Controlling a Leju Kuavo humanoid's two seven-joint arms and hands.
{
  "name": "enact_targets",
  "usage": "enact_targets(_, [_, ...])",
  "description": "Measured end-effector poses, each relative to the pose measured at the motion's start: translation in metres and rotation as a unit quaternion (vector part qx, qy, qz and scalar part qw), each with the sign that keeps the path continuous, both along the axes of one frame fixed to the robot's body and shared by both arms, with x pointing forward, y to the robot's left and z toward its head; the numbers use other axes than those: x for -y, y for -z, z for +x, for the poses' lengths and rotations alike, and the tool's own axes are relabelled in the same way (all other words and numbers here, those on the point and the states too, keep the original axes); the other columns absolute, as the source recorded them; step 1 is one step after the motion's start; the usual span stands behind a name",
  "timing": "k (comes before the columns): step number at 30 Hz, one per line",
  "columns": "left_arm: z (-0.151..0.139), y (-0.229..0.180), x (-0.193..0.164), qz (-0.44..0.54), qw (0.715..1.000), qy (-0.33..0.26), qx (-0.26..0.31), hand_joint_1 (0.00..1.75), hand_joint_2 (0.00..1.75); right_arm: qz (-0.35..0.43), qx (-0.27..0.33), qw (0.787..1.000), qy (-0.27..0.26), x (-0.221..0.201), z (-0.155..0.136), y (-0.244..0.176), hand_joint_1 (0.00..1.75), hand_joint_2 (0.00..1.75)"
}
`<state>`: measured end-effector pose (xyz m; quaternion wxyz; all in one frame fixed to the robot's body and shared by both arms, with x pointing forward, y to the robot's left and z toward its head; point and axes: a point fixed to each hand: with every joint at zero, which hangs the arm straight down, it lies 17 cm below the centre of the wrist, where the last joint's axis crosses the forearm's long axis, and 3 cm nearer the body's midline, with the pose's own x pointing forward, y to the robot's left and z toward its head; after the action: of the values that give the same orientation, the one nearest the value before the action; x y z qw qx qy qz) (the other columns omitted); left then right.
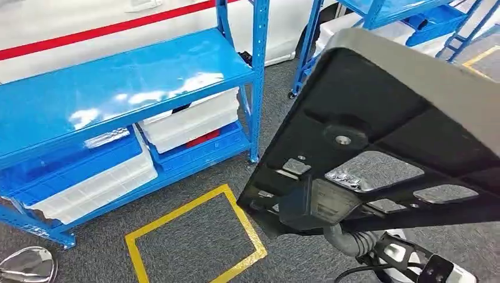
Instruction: Take the parts from the cabinet and place them on the table.
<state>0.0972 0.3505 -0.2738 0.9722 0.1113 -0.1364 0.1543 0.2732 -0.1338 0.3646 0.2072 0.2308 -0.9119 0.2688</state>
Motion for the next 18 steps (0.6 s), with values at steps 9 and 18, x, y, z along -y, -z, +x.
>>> enact_targets(9, [0.005, 0.000, 0.006, -0.003, 1.000, -0.001, 0.006, 0.00, 1.75, 0.009, 0.022, 0.999, -0.022, -0.006, 0.005, -0.022, 1.71, 1.75])
enact_targets(18, [0.001, 0.000, 0.010, -0.007, 1.000, -0.008, 0.008, 0.00, 1.75, 0.005, 0.026, 0.999, -0.035, -0.013, 0.009, -0.026, 1.71, 1.75])
